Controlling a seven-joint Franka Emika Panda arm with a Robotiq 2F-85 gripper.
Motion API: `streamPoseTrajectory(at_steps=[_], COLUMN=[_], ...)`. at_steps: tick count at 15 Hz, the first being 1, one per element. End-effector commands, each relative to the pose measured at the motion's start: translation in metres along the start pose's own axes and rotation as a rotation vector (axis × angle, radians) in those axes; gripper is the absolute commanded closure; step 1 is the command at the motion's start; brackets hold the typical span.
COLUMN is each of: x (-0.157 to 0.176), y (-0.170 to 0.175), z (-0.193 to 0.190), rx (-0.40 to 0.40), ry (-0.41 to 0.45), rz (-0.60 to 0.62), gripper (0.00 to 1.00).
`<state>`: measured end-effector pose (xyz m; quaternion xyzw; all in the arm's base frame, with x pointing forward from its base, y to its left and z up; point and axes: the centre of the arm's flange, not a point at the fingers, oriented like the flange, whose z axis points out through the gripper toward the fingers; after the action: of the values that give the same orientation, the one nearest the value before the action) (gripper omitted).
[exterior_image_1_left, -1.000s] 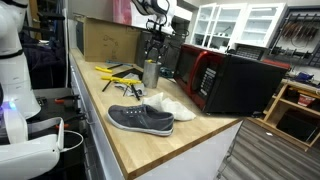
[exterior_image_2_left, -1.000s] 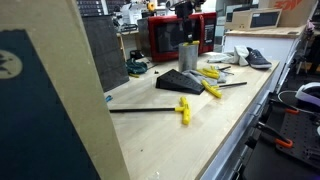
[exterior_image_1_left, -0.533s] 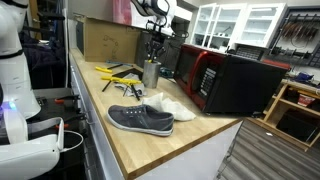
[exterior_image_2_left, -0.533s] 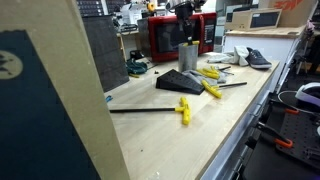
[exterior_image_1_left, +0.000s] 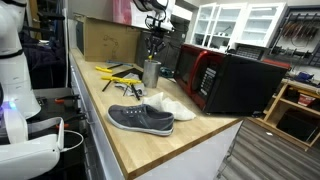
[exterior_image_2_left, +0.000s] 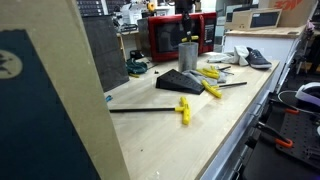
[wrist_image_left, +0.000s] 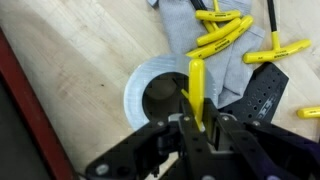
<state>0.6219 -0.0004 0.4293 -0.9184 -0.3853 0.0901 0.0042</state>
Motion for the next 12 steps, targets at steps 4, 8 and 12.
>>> streamPoseTrajectory(at_steps=[4, 8, 12], x=[-0.028, -0.035, -0.034], y=[-0.046, -0.071, -0.103], z=[-0.072, -0.096, -0.110], rx=[-0.096, -0.135, -0.144], ry=[0.044, 0.050, 0.067], rz=[-0.035, -0.059, -0.112], gripper=[0.96, 0.96, 0.96])
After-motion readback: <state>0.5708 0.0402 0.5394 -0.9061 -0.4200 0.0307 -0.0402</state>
